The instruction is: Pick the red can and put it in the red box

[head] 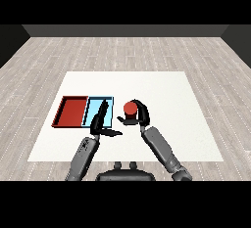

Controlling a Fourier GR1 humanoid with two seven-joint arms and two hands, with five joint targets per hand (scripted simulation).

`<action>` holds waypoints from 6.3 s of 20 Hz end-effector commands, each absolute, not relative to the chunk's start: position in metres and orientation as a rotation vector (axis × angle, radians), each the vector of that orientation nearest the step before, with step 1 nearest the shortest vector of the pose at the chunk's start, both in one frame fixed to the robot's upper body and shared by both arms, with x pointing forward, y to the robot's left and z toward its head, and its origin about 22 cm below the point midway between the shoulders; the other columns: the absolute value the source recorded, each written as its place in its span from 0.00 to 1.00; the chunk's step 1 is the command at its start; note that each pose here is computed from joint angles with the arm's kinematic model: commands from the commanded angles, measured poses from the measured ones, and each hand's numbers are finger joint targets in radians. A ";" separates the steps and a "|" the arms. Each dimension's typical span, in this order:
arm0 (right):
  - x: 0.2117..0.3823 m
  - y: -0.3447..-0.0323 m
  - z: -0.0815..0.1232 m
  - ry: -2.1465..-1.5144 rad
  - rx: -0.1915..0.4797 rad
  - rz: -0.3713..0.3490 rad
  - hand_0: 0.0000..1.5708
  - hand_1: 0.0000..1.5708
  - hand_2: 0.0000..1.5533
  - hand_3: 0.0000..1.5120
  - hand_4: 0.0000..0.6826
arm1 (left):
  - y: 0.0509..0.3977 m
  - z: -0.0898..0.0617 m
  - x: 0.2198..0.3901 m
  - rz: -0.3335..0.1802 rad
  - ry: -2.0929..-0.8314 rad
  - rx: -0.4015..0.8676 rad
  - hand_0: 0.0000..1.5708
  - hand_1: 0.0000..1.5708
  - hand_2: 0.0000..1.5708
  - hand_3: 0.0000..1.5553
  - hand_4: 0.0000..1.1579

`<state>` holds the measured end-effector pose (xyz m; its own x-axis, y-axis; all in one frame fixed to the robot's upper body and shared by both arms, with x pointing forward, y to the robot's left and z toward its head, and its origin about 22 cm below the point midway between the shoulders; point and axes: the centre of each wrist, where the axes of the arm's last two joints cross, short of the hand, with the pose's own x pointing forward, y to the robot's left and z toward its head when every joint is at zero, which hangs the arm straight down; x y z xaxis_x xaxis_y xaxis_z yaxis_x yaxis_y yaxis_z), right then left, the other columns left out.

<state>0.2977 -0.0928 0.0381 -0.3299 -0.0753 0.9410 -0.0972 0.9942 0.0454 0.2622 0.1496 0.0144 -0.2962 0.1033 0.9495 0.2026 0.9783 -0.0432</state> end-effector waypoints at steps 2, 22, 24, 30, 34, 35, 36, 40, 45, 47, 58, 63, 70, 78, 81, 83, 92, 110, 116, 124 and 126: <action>0.287 -0.081 0.030 -1.923 0.146 0.014 0.93 0.93 0.93 0.92 0.97 | 0.122 0.015 0.276 -0.113 -1.812 -0.242 0.00 0.00 0.00 0.00 0.00; 0.292 -0.066 0.043 -1.922 0.179 0.054 0.92 0.92 0.93 0.91 0.92 | 0.098 -0.032 0.268 -0.105 -1.726 -0.340 0.00 0.00 0.00 0.00 0.00; 0.286 -0.063 0.044 -1.928 0.199 0.022 0.92 0.92 0.92 0.91 0.92 | 0.104 -0.023 0.273 -0.090 -1.745 -0.363 0.00 0.00 0.00 0.00 0.00; 0.290 -0.045 0.055 -1.922 0.237 0.029 0.95 0.95 0.93 0.91 0.90 | 0.084 -0.002 0.285 -0.136 -1.733 -0.364 0.00 0.00 0.00 0.00 0.00; 0.294 -0.052 0.043 -1.918 0.240 0.059 0.95 0.95 0.93 0.91 0.90 | 0.073 -0.007 0.272 -0.100 -1.740 -0.375 0.00 0.00 0.00 0.00 0.00; 0.278 -0.037 0.037 -1.918 0.231 0.081 0.94 0.94 0.94 0.91 0.91 | 0.089 0.000 0.273 -0.120 -1.767 -0.362 0.00 0.00 0.00 0.00 0.00; 0.291 -0.044 0.046 -1.925 0.246 0.060 0.94 0.94 0.94 0.91 0.93 | 0.091 -0.025 0.272 -0.125 -1.757 -0.373 0.00 0.00 0.00 0.00 0.00; 0.279 -0.028 0.043 -1.909 0.263 0.081 0.95 0.95 0.94 0.91 0.94 | 0.090 -0.001 0.272 -0.141 -1.769 -0.316 0.00 0.00 0.00 0.00 0.25; 0.290 -0.038 0.031 -1.917 0.248 0.100 0.90 0.90 0.93 0.90 0.92 | 0.089 -0.027 0.280 0.048 -1.701 -0.132 0.85 0.85 0.90 0.87 0.82; 0.277 -0.025 0.045 -1.903 0.272 0.086 0.94 0.94 0.93 0.91 0.92 | 0.076 -0.007 0.295 0.011 -1.672 -0.093 1.00 1.00 0.98 0.92 0.80; 0.268 -0.026 0.056 -1.886 0.326 0.066 0.91 0.91 0.93 0.91 0.91 | 0.099 -0.012 0.304 0.053 -1.733 0.009 1.00 1.00 0.97 0.91 0.81; 0.282 -0.032 0.050 -1.906 0.286 0.058 0.75 0.75 0.76 0.72 0.00 | 0.078 -0.005 0.281 0.048 -1.753 0.032 1.00 1.00 0.97 0.93 0.97; 0.283 -0.052 0.048 -1.899 0.251 0.144 0.00 0.00 0.00 0.00 0.00 | 0.084 -0.012 0.293 0.046 -1.782 0.042 1.00 1.00 0.97 0.94 0.97; 0.278 -0.058 0.061 -1.956 0.225 0.046 0.00 0.00 0.00 0.00 0.00 | 0.092 -0.008 0.268 0.046 -1.743 0.049 1.00 1.00 1.00 0.97 0.99; 0.293 -0.095 0.073 -1.979 0.193 0.000 0.00 0.00 0.00 0.00 0.00 | 0.101 -0.020 0.286 0.056 -1.733 0.098 1.00 1.00 1.00 0.97 0.98; 0.301 -0.084 0.071 -1.994 0.190 -0.022 0.00 0.00 0.00 0.00 0.00 | 0.101 -0.012 0.288 0.056 -1.749 0.102 1.00 1.00 1.00 0.96 0.99; 0.266 -0.191 0.062 -2.026 0.098 -0.106 0.00 0.00 0.00 0.00 0.00 | 0.178 -0.008 0.290 -0.031 -1.798 0.304 1.00 1.00 1.00 0.95 0.98; 0.232 -0.260 0.022 -1.871 -0.189 -0.148 0.00 0.00 0.00 0.00 0.00 | 0.349 -0.011 0.351 -0.049 -1.426 0.774 1.00 1.00 0.99 0.94 0.94; 0.255 -0.263 0.006 -1.852 -0.182 -0.129 0.00 0.00 0.00 0.00 0.00 | 0.363 -0.015 0.367 -0.074 -1.285 0.813 1.00 1.00 0.99 0.96 0.90; 0.278 -0.257 0.001 -1.843 -0.175 -0.143 0.00 0.00 0.00 0.00 0.00 | 0.342 -0.061 0.348 -0.097 -0.970 0.862 0.38 0.38 0.40 0.26 0.67; 0.283 -0.259 0.004 -1.841 -0.171 -0.170 0.00 0.00 0.00 0.00 0.00 | 0.353 -0.072 0.333 -0.016 -0.908 0.860 0.43 0.43 0.44 0.08 0.67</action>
